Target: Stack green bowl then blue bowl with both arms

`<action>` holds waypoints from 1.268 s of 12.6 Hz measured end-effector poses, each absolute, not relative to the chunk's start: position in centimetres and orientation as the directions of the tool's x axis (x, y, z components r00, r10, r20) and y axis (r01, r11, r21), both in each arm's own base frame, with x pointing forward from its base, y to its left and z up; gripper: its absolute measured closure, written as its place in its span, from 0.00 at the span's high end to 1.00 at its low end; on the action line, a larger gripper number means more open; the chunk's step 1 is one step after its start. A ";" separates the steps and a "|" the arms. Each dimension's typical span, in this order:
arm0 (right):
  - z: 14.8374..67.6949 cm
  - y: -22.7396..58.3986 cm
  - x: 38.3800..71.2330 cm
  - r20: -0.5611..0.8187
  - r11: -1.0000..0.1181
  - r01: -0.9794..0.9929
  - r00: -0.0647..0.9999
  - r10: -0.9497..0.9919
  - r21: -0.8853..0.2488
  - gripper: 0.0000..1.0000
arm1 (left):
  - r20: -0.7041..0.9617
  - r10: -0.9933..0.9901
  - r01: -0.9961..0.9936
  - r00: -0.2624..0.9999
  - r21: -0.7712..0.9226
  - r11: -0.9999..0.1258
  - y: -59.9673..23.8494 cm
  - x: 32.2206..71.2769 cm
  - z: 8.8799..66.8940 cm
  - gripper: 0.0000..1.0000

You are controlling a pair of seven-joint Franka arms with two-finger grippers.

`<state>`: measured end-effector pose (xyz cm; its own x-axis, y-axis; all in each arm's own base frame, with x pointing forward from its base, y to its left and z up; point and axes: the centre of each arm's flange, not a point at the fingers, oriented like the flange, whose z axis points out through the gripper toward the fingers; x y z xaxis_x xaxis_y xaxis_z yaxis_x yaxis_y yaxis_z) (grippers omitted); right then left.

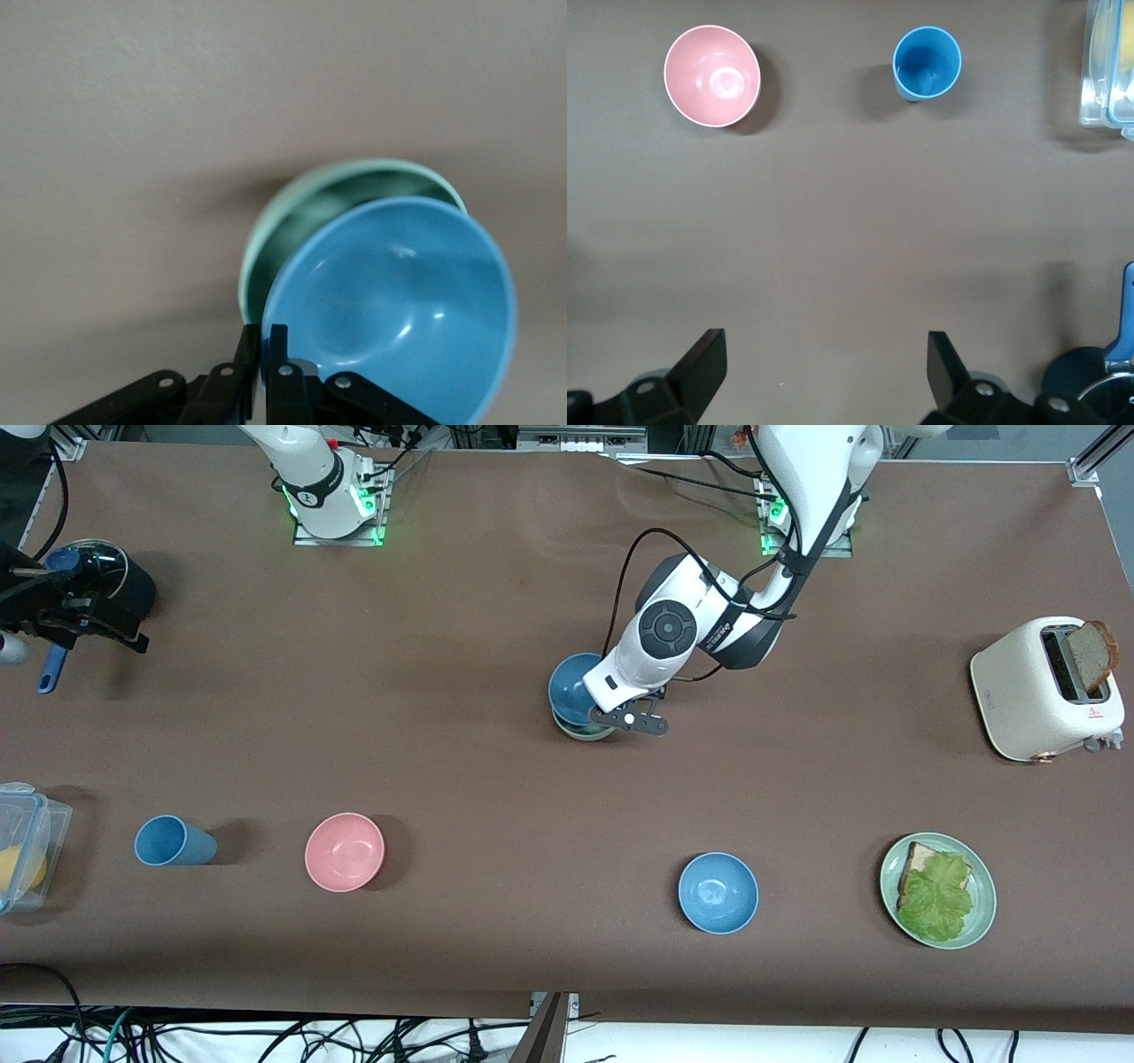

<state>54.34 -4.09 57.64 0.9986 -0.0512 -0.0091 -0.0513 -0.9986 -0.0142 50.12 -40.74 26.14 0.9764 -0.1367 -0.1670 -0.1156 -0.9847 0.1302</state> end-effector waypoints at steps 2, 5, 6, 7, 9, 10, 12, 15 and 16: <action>57.6 -4.1 54.3 -0.010 -0.999 -0.051 0.999 -0.051 -0.014 1.00 | -0.137 -0.087 -0.066 0.987 0.154 -0.986 -40.1 52.1 28.1 0.26; 57.6 -4.1 54.3 -0.012 -0.999 -0.052 0.999 -0.051 -0.014 1.00 | -0.178 0.006 0.046 0.984 0.225 -0.973 -37.7 55.9 33.3 0.57; 57.6 -4.1 54.3 -0.013 -0.999 -0.052 0.999 -0.052 -0.014 1.00 | -0.191 0.025 0.069 0.981 0.231 -0.970 -36.6 57.1 35.0 0.68; 57.6 -4.1 54.3 -0.013 -0.999 -0.052 0.999 -0.052 -0.014 1.00 | -0.201 0.039 0.085 0.979 0.229 -0.970 -35.4 58.2 36.8 0.79; 57.6 -4.3 54.3 -0.014 -0.998 -0.055 0.998 -0.055 -0.015 1.00 | -0.204 0.060 0.108 0.977 0.231 -0.967 -32.6 60.1 40.8 0.99; 57.6 -4.4 54.3 -0.014 -0.998 -0.056 0.998 -0.056 -0.015 1.00 | -0.198 0.074 0.121 0.978 0.238 -0.964 -30.9 60.9 43.1 1.00; 57.6 -4.3 54.2 -0.024 -0.998 -0.056 0.998 -0.055 -0.015 1.00 | -0.199 0.123 0.169 0.972 0.236 -0.957 -25.5 62.0 47.8 1.00; 57.7 -4.2 54.1 -0.025 -0.998 -0.053 0.998 -0.053 -0.015 1.00 | -0.189 0.172 0.207 0.967 0.186 -0.961 -15.1 62.5 54.1 1.00; 57.8 -4.1 54.2 -0.025 -0.999 -0.051 0.998 -0.051 -0.015 1.00 | -0.180 0.153 0.183 0.972 0.168 -0.969 -12.2 62.3 55.5 1.00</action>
<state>54.15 -4.07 57.76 0.9984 -0.0509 -0.0249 -0.0513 -0.9986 -0.0153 62.33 -12.22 55.49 0.9718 0.1529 -0.1796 0.1835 -0.9685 0.1683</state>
